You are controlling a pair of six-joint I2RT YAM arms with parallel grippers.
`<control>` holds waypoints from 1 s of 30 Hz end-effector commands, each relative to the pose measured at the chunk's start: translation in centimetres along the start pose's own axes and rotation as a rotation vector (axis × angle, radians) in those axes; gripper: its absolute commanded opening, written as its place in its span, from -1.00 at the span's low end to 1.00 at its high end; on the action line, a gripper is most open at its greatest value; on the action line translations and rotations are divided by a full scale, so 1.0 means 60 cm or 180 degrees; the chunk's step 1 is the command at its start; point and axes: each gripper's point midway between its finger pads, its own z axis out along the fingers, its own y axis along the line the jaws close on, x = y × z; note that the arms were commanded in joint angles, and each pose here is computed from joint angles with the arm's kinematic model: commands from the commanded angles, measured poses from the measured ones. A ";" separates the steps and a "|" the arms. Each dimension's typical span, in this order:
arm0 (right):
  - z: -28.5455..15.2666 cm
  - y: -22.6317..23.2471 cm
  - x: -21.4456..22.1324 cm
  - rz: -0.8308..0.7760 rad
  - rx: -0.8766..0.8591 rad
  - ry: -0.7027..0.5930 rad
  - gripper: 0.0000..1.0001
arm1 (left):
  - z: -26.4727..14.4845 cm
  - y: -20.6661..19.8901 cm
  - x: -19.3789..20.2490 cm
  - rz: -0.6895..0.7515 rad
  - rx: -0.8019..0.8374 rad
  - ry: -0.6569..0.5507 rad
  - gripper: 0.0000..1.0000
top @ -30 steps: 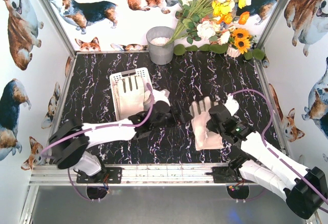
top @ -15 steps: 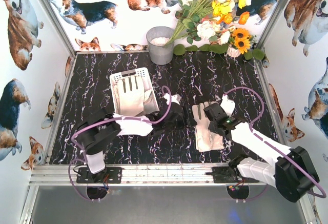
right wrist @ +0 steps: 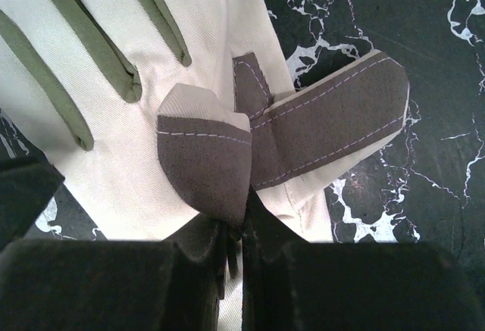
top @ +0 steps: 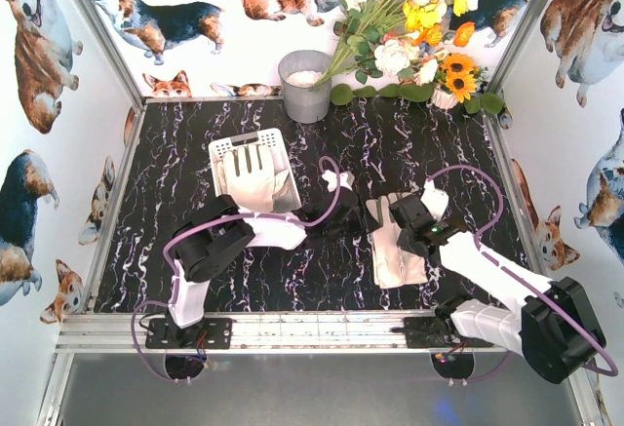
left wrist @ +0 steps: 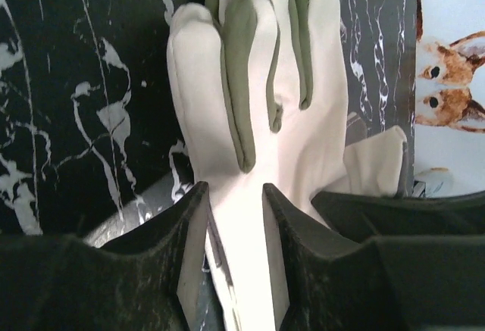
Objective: Put the gloves into the storage basket
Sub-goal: Pair the glove with the glove.
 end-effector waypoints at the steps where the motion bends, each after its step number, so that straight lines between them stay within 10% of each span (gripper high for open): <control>1: 0.002 0.001 -0.012 0.0103 -0.0042 -0.0136 -1.00 | 0.024 0.010 -0.021 0.0088 -0.0081 -0.0099 -0.45; 11: 0.000 -0.009 -0.008 0.0060 -0.0029 -0.0127 -1.00 | 0.043 0.022 -0.038 0.0267 -0.0326 -0.0105 -0.74; 25: -0.005 -0.015 -0.011 0.0074 -0.0037 -0.0157 -1.00 | 0.065 0.017 -0.037 0.0236 -0.0226 -0.0092 -0.42; 30: -0.006 -0.014 -0.012 0.0093 -0.0051 -0.0170 -1.00 | 0.065 0.026 -0.043 0.0171 -0.0162 -0.0121 -0.89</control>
